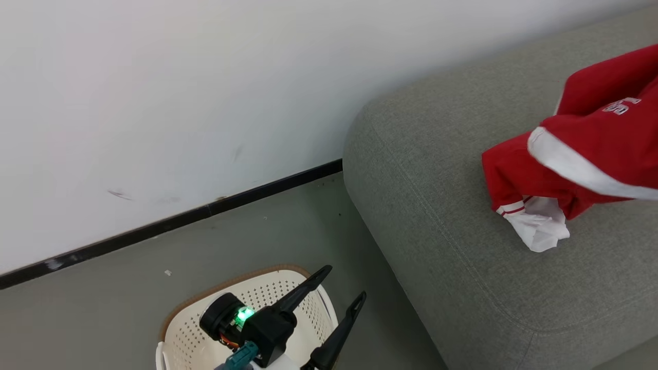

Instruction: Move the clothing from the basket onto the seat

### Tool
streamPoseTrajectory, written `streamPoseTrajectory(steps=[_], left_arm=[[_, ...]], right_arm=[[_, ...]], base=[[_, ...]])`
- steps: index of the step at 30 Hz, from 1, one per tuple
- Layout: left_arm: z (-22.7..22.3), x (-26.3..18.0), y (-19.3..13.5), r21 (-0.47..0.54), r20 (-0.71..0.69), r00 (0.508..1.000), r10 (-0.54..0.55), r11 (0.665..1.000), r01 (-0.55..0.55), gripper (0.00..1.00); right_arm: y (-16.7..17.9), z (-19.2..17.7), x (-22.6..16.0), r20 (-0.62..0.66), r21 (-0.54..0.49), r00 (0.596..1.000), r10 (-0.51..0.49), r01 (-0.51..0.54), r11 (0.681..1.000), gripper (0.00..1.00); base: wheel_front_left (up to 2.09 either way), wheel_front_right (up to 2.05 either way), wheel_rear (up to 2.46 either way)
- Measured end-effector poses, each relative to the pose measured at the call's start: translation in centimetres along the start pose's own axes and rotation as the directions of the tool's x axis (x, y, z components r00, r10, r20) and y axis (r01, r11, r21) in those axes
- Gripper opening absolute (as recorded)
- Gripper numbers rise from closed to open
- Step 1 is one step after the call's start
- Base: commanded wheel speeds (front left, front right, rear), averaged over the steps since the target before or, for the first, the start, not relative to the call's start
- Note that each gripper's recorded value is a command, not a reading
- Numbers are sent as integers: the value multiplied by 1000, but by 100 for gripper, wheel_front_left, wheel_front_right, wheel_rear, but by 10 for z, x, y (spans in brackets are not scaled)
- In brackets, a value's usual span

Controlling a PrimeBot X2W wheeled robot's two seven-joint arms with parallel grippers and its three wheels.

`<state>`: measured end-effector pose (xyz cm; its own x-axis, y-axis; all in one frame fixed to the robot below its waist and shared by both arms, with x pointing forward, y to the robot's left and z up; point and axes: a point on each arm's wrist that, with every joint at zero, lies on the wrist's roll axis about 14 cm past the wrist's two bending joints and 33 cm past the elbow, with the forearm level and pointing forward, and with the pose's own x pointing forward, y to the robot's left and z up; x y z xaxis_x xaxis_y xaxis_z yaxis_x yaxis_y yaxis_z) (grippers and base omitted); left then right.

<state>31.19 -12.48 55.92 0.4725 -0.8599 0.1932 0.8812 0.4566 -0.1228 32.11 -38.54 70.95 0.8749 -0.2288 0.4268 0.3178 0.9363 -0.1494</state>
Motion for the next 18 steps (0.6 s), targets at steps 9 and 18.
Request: streamPoseTrajectory(steps=[9, 18], left_arm=[[5, 3, 27, 9, 22, 999, 47, 999, -47, 100], [4, 6, 46, 10, 23, 998, 64, 998, -64, 100]], right_arm=[[-35, -18, 36, -69, -32, 993, -97, 95, 995, 0], [-23, -81, 50, -212, -53, 973, -97, 88, 995, 0]], base=[[0, 0, 0], [0, 0, 0]])
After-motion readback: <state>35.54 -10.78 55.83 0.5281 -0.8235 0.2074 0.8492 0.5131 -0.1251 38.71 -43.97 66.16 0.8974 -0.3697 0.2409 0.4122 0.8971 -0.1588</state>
